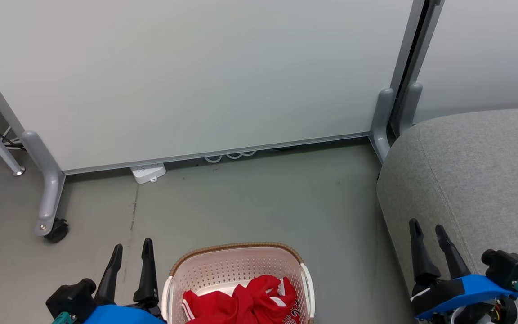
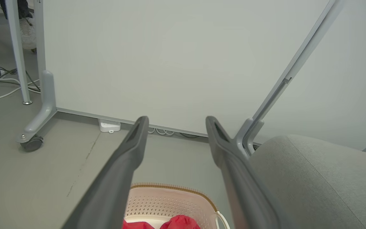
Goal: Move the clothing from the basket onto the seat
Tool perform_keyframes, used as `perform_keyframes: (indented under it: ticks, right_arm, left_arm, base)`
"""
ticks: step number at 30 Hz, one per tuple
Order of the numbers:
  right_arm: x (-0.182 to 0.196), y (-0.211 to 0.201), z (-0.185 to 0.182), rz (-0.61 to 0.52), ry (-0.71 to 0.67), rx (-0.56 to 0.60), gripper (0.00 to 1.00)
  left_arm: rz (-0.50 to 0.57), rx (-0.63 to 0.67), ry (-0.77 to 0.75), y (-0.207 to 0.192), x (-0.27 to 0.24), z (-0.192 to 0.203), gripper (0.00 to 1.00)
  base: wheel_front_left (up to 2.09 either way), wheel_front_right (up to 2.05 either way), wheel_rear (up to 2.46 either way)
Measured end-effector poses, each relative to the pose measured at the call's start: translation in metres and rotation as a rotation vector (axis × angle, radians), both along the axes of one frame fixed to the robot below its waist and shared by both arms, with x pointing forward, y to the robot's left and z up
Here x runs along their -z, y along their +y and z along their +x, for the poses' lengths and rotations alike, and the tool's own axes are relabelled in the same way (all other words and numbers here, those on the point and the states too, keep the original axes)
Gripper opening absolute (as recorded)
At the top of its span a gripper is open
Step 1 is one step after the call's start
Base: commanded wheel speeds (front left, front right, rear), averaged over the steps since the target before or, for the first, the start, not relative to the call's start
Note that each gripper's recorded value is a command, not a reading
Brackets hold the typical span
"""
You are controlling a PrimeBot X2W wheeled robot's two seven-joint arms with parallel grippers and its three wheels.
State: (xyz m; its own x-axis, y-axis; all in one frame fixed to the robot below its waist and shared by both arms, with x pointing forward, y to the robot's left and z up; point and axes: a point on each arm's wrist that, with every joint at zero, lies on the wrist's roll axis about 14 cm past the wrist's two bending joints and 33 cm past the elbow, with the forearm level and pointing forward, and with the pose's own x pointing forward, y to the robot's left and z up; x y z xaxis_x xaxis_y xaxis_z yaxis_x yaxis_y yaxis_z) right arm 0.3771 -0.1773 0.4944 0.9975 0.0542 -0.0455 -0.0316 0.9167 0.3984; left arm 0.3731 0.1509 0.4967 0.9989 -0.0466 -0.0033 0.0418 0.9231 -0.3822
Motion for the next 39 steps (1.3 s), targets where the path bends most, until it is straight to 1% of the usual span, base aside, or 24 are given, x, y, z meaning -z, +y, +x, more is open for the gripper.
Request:
perform_keyframes:
  ticks: [12,25,39]
  right_arm:
    - [-0.002,0.002,-0.001,-0.103,-0.013,-0.015,1.00]
    - [-0.003,0.004,-0.001,-0.192,-0.025,-0.028,1.00]
    - [-0.003,0.006,-0.001,-0.290,-0.035,-0.044,1.00]
  left_arm:
    - [0.080,0.018,-0.021,-0.006,0.000,-0.003,1.00]
    - [0.102,0.028,-0.052,-0.011,-0.005,-0.005,1.00]
    - [0.181,0.047,-0.080,-0.019,-0.007,-0.005,1.00]
  base:
    - [0.00,0.00,0.00]
    - [0.00,0.00,0.00]
    - [0.00,0.00,0.00]
